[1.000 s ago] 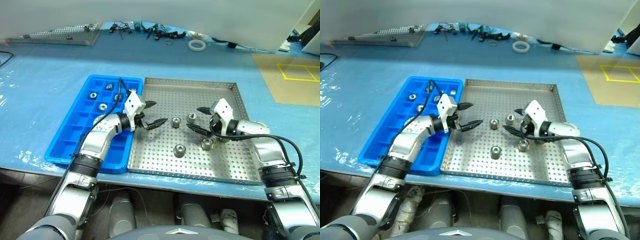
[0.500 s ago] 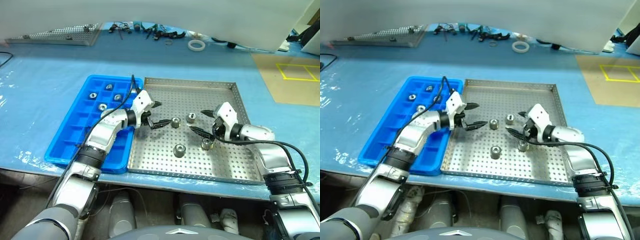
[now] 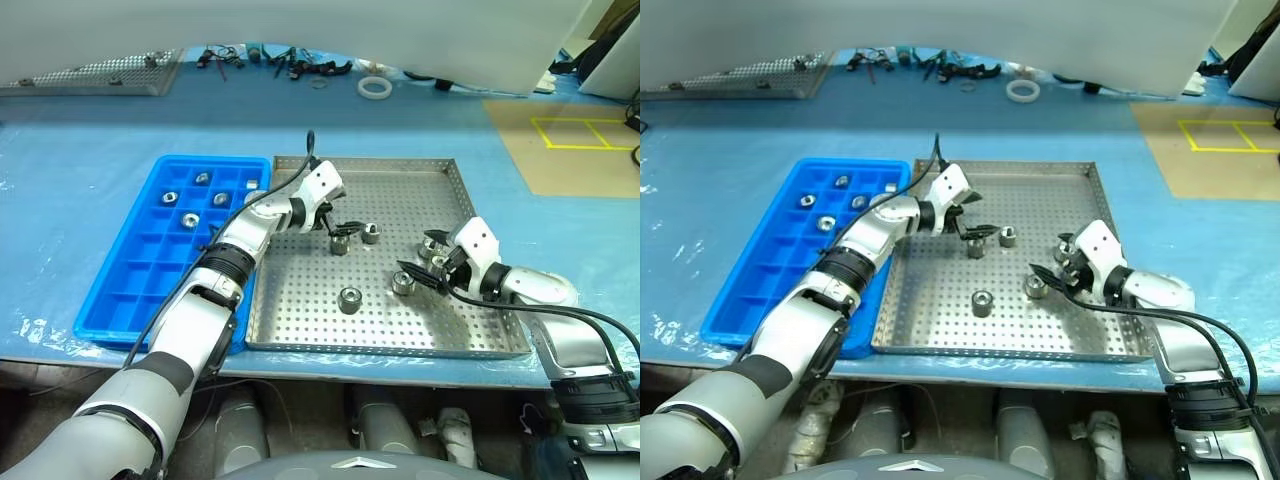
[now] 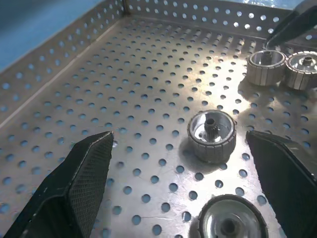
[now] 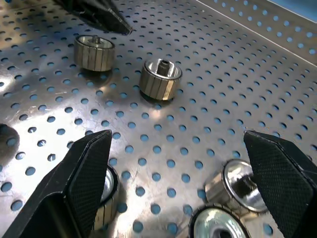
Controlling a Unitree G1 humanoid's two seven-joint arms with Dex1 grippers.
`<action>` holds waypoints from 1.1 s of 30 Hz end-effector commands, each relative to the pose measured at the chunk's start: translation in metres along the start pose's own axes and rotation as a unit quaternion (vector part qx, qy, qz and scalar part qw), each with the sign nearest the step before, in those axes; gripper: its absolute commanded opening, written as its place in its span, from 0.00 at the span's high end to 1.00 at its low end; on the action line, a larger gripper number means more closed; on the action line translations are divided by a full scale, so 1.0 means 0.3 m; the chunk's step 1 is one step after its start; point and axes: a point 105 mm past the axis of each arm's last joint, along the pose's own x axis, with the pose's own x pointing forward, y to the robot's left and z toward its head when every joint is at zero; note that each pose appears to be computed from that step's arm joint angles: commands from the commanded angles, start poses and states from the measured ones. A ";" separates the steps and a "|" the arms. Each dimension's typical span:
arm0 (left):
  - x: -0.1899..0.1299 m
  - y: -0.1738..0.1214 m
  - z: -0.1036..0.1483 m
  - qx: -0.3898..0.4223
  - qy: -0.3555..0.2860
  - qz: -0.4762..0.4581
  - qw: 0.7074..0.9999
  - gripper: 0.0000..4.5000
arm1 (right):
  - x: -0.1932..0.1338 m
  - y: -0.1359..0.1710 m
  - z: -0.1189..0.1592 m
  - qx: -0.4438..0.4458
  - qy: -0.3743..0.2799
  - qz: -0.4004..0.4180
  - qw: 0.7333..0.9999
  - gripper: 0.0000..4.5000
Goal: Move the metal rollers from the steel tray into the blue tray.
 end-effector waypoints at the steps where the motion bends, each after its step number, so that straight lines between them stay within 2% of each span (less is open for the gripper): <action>1: 0.000 -0.019 0.016 -0.003 0.000 -0.032 0.999 0.00 | -0.028 -0.015 0.044 -0.012 -0.020 -0.017 1.000 0.01; 4: -0.008 -0.029 -0.011 -0.014 0.013 -0.042 0.999 0.00 | -0.032 -0.009 0.036 -0.010 -0.017 -0.020 1.000 0.01; 8: -0.023 -0.049 -0.106 0.005 0.077 -0.052 0.996 0.00 | -0.031 -0.005 0.033 -0.009 -0.016 -0.019 1.000 0.01; 11: -0.025 -0.065 -0.126 0.006 0.086 -0.057 0.995 0.13 | -0.024 -0.011 0.036 -0.010 -0.016 -0.018 1.000 0.00; 14: -0.030 -0.075 -0.129 0.012 0.083 -0.062 0.995 0.34 | -0.013 -0.008 0.042 -0.013 -0.017 -0.010 1.000 0.00; 17: -0.029 -0.057 -0.081 -0.003 0.048 -0.040 0.998 0.57 | -0.004 -0.007 0.049 -0.014 -0.021 -0.006 1.000 0.00; 18: -0.030 -0.049 -0.061 -0.012 0.034 -0.033 0.999 0.59 | -0.001 -0.007 0.052 -0.014 -0.023 -0.004 1.000 0.00; 22: -0.045 -0.030 0.036 -0.056 -0.054 -0.009 0.997 0.59 | 0.025 0.008 0.077 -0.004 -0.040 0.016 0.999 0.00; 25: -0.064 -0.031 0.061 -0.061 -0.094 0.008 0.994 0.59 | 0.050 0.017 0.106 0.002 -0.055 0.031 0.998 0.00; 33: -0.199 0.010 0.179 -0.102 -0.240 0.093 0.961 0.59 | 0.164 0.057 0.265 0.000 -0.128 0.097 0.987 0.00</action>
